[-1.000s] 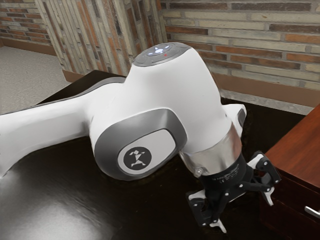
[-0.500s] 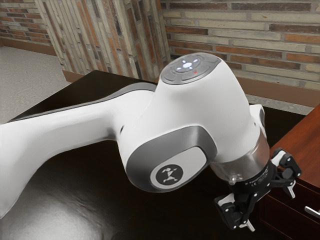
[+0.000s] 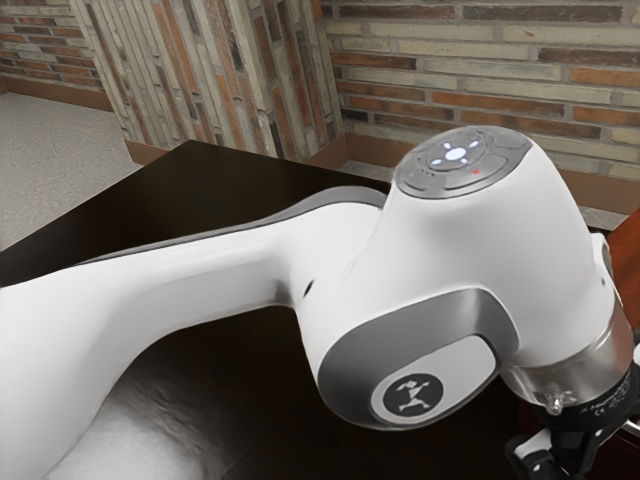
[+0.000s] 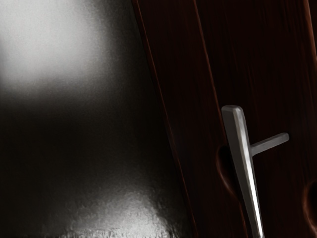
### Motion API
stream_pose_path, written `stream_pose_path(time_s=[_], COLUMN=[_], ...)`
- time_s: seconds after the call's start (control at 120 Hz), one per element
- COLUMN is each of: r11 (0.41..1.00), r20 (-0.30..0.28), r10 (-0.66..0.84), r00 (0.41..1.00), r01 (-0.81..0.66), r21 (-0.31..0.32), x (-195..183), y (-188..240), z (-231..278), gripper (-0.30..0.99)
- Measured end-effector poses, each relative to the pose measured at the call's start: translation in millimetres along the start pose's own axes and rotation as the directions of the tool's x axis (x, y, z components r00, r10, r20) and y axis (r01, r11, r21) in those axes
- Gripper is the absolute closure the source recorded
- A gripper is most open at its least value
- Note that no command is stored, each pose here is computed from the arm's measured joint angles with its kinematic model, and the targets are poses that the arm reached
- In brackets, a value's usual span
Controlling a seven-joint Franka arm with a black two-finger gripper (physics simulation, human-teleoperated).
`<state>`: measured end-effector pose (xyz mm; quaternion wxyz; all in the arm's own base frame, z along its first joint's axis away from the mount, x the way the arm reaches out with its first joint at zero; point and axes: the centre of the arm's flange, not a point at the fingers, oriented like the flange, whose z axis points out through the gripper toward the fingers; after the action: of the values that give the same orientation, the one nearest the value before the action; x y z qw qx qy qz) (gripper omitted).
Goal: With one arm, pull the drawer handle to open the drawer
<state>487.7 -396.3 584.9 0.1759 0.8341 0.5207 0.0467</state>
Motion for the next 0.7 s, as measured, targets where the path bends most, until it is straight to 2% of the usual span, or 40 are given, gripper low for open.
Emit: stream_pose_path(time_s=[0.533, 0.7], r11=[1.0, 0.999], r20=[0.007, 0.011], r10=[-0.025, -0.029], r00=[1.0, 1.0], r01=[0.025, 0.029], r21=[-0.007, -0.014], x=[-6.7, -5.5], y=[9.0, 10.2], z=[22.7, 21.8], gripper=[0.0, 0.16])
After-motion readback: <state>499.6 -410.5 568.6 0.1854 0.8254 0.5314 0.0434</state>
